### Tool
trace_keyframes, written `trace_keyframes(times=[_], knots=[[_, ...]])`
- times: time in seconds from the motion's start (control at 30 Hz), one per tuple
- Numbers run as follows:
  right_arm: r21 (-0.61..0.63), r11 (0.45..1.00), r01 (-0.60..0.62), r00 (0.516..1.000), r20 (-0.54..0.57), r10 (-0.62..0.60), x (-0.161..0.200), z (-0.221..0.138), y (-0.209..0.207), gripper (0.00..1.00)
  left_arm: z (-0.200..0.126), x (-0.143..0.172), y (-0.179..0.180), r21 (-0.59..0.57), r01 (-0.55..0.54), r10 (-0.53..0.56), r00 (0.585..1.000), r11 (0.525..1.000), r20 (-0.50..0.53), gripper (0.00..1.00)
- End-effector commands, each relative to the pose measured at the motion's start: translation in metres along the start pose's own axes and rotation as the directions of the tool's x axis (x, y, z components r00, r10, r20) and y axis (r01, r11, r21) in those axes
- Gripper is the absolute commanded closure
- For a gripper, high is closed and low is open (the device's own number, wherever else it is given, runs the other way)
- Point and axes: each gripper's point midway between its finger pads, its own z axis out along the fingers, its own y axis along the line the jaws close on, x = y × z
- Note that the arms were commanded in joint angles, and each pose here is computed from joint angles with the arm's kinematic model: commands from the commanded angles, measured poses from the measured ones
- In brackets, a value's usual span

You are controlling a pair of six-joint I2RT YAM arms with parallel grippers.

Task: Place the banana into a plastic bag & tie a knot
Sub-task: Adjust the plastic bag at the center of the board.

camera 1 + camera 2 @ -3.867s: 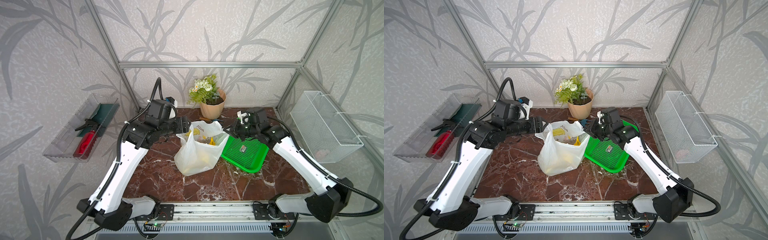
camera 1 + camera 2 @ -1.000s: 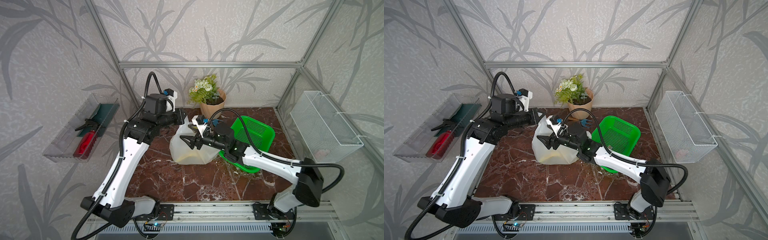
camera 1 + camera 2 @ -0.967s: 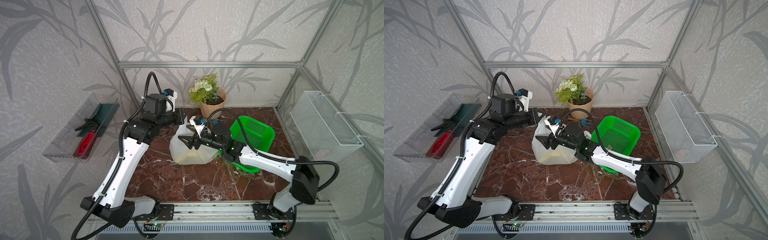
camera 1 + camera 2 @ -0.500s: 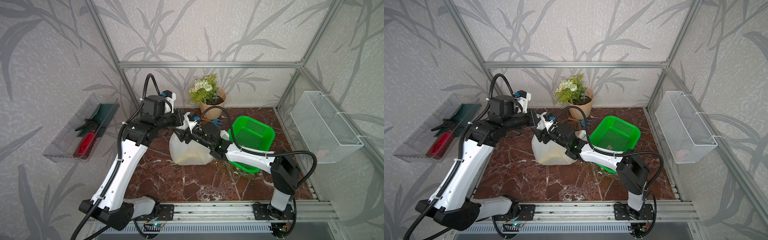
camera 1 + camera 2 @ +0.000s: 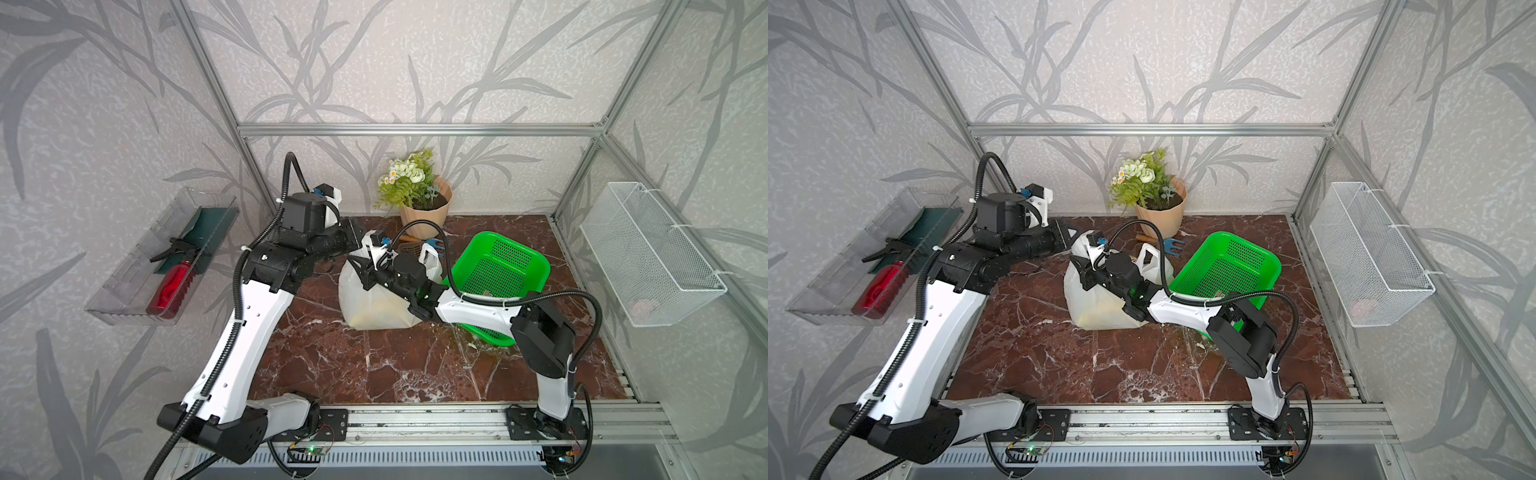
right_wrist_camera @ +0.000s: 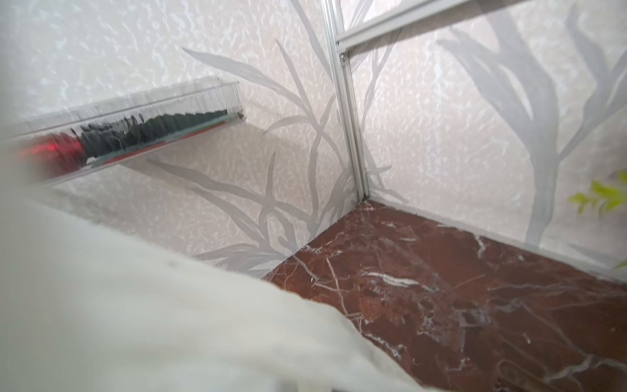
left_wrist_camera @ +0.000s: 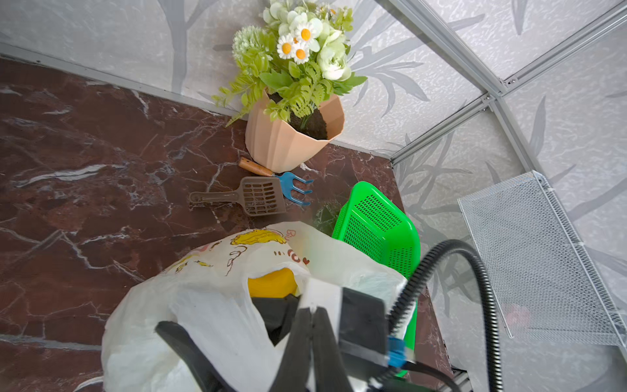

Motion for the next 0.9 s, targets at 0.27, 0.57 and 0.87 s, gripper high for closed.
trace_keyframes(times=[0.27,0.57,0.87], knots=[[-0.033,0.999,0.004,0.997,-0.075,-0.006,0.007,-0.024,0.012,0.88,-0.022,-0.008,-0.01,0.031,-0.018,0.016,0.998,0.999,0.055,1.0],[-0.052,0.993,0.105,0.988,-0.104,-0.11,-0.073,-0.081,0.038,0.27,-0.036,-0.011,-0.006,-0.014,-0.065,0.066,0.994,0.998,0.084,0.57],[0.021,0.999,0.049,0.996,-0.075,-0.047,-0.165,-0.147,0.018,0.21,-0.068,-0.033,-0.055,0.041,-0.276,0.268,0.954,0.96,0.136,0.4]])
